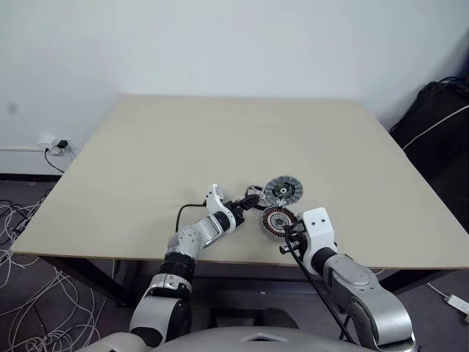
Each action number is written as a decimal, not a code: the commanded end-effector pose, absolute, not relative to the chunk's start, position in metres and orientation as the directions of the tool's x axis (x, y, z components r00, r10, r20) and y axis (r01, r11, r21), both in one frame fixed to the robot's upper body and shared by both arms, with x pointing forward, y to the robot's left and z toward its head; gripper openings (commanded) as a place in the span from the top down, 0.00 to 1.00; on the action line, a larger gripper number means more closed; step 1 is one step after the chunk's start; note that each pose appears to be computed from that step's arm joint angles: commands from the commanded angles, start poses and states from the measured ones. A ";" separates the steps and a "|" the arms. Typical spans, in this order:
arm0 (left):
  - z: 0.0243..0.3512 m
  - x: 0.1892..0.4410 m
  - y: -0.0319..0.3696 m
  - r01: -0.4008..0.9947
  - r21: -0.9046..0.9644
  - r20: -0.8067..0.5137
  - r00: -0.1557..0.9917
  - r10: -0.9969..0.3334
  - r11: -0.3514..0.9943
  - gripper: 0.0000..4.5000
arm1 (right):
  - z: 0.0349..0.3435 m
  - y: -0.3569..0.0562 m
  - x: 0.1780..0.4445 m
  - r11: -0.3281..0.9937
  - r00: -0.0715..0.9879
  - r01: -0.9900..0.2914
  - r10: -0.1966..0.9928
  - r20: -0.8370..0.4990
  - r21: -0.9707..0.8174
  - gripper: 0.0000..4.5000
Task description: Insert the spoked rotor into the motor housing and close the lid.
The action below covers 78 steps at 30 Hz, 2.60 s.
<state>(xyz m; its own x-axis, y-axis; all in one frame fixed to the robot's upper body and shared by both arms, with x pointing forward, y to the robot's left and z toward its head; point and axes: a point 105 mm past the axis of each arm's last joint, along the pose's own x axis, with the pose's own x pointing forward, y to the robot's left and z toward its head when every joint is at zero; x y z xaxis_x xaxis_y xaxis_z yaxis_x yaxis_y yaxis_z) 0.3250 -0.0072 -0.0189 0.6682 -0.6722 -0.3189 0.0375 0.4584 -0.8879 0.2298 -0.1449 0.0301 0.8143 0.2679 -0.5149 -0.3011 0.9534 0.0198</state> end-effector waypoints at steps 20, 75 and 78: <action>0.019 0.318 -0.061 0.107 -0.978 -0.064 0.659 -0.750 0.178 0.00 | 0.043 -0.142 0.232 0.953 0.838 -0.302 0.269 -0.476 0.007 0.99; 0.065 0.348 0.041 0.263 -0.956 0.175 0.864 -0.472 0.127 0.92 | 0.041 -0.138 0.236 0.949 0.833 -0.315 0.284 -0.475 0.014 1.00; 0.084 0.329 0.032 0.393 -0.913 0.269 0.782 -0.562 0.109 0.92 | 0.037 -0.136 0.234 0.942 0.817 -0.336 0.299 -0.492 0.015 1.00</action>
<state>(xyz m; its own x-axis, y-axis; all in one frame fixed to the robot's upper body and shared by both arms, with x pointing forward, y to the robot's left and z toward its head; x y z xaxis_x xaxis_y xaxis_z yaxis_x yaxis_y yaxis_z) 0.3525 0.0617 0.0831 0.8400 -0.4996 0.2117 0.3626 0.2265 -0.9040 0.2305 -0.1385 0.0299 0.8064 0.2813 -0.5202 -0.3184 0.9478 0.0191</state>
